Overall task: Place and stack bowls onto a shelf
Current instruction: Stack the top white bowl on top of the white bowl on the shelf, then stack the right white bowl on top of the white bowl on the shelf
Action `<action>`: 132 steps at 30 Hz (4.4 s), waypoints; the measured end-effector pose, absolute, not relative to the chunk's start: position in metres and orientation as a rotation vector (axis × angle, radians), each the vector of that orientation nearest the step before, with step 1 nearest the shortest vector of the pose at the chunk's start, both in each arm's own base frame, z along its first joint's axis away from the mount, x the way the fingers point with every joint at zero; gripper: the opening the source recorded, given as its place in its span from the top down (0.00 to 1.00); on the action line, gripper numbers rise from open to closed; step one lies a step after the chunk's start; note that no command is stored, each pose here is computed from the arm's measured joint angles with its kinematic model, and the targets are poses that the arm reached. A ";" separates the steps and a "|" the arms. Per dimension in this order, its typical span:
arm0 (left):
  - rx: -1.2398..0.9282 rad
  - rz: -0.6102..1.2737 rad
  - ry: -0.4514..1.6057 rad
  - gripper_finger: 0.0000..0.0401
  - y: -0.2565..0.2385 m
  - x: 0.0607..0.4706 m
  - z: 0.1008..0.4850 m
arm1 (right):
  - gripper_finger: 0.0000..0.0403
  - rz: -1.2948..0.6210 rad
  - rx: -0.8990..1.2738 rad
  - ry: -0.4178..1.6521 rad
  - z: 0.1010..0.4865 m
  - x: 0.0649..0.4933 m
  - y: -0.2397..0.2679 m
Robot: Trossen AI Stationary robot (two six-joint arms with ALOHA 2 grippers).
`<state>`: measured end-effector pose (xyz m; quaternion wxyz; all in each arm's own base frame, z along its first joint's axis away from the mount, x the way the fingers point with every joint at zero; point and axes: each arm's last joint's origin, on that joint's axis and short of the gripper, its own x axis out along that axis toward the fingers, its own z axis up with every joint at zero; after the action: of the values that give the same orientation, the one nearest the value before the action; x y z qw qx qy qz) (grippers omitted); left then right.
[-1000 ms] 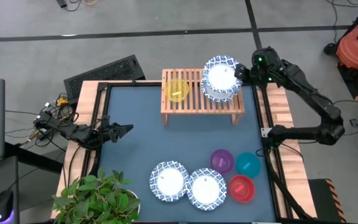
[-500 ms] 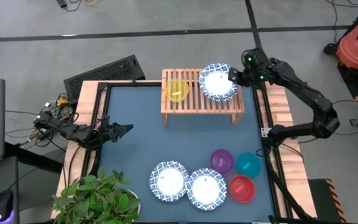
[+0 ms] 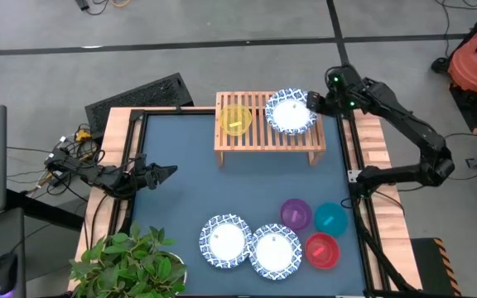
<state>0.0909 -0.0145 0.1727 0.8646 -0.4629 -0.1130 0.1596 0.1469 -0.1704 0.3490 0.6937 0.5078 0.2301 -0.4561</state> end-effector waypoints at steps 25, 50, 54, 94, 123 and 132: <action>-0.970 0.333 -0.236 0.77 -0.014 0.091 0.173 | 0.44 -0.611 1.021 0.832 0.361 0.173 -0.027; -0.982 0.299 -0.222 0.77 -0.015 0.091 0.173 | 0.44 -0.754 1.216 1.298 0.227 0.269 0.181; -0.983 0.285 -0.215 0.77 -0.016 0.091 0.173 | 0.44 -0.785 1.200 1.370 0.215 0.271 0.185; -0.995 0.289 -0.221 0.77 -0.016 0.091 0.173 | 0.94 -0.881 1.075 1.443 0.214 0.266 0.164; -1.005 0.288 -0.222 0.77 -0.016 0.091 0.173 | 0.94 -0.768 1.187 0.347 0.387 0.152 0.001; -1.006 0.292 -0.224 0.77 -0.016 0.091 0.173 | 0.94 -0.963 1.160 0.249 0.392 0.124 -0.060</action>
<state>0.0914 -0.0156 0.1729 0.8601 -0.4791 -0.1068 0.1389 0.1241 -0.0596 0.3924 0.7220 0.5252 0.1127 -0.4360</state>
